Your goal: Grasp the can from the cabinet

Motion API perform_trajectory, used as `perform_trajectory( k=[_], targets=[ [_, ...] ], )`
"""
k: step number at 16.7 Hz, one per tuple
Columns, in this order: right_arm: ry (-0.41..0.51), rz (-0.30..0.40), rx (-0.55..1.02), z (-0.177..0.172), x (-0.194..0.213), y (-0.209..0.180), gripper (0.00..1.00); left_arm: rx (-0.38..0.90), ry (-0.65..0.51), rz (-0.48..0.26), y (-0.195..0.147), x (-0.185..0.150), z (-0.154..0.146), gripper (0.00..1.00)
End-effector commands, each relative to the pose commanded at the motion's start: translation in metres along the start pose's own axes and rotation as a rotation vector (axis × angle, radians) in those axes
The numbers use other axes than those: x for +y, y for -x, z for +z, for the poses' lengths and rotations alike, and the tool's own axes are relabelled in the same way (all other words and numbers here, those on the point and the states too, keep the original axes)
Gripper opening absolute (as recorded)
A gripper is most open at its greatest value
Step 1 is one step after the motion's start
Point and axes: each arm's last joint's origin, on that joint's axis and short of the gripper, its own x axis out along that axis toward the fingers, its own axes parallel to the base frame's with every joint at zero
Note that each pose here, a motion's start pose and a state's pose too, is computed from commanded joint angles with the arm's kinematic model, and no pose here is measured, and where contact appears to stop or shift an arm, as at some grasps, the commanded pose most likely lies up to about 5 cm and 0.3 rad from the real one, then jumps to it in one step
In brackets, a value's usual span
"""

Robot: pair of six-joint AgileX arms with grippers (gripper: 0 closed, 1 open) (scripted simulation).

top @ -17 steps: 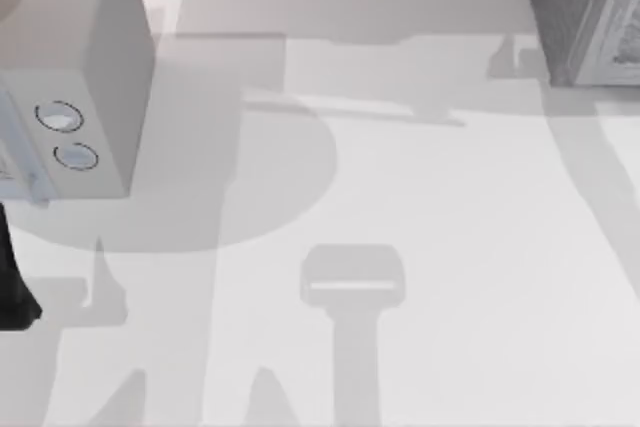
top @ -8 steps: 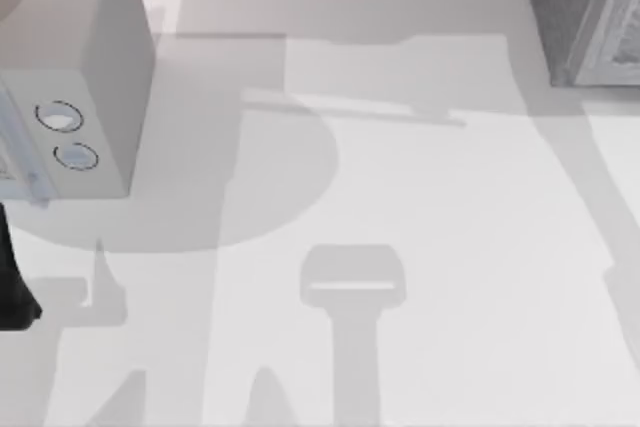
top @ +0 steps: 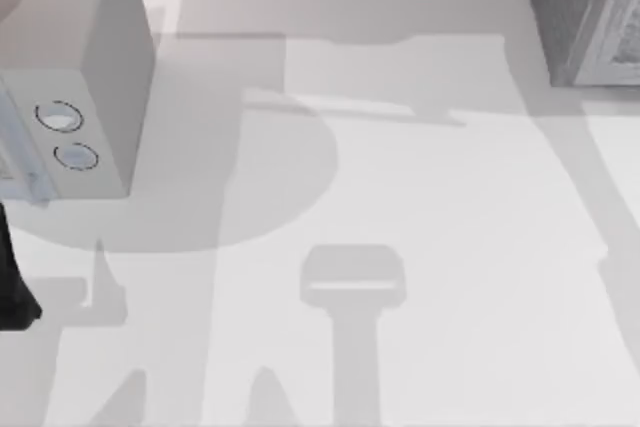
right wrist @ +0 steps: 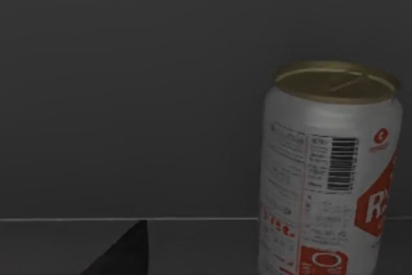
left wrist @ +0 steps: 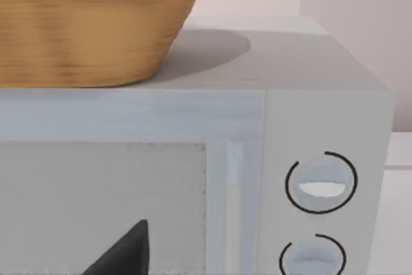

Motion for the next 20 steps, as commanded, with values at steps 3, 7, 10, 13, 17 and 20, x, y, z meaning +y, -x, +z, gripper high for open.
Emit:
perform_trajectory(
  k=[3,7,10,13,17,20],
  targets=[
    [0.0,0.0,0.0,0.001,0.001,-0.019,1.0,0.0,0.0,0.0,0.0,0.0,0.0,1.0],
    [0.0,0.0,0.0,0.0,0.001,-0.043,1.0,0.0,0.0,0.0,0.0,0.0,0.0,1.0],
    [0.0,0.0,0.0,-0.001,0.001,-0.05,1.0,0.0,0.0,0.0,0.0,0.0,0.0,1.0],
    [0.0,0.0,0.0,-0.001,0.001,-0.05,1.0,0.0,0.0,0.0,0.0,0.0,0.0,1.0],
    [0.0,0.0,0.0,-0.001,0.001,-0.05,0.7,0.0,0.0,0.0,0.0,0.0,0.0,1.0],
    [0.0,0.0,0.0,-0.001,0.001,-0.05,0.47,0.0,0.0,0.0,0.0,0.0,0.0,1.0]
  ],
)
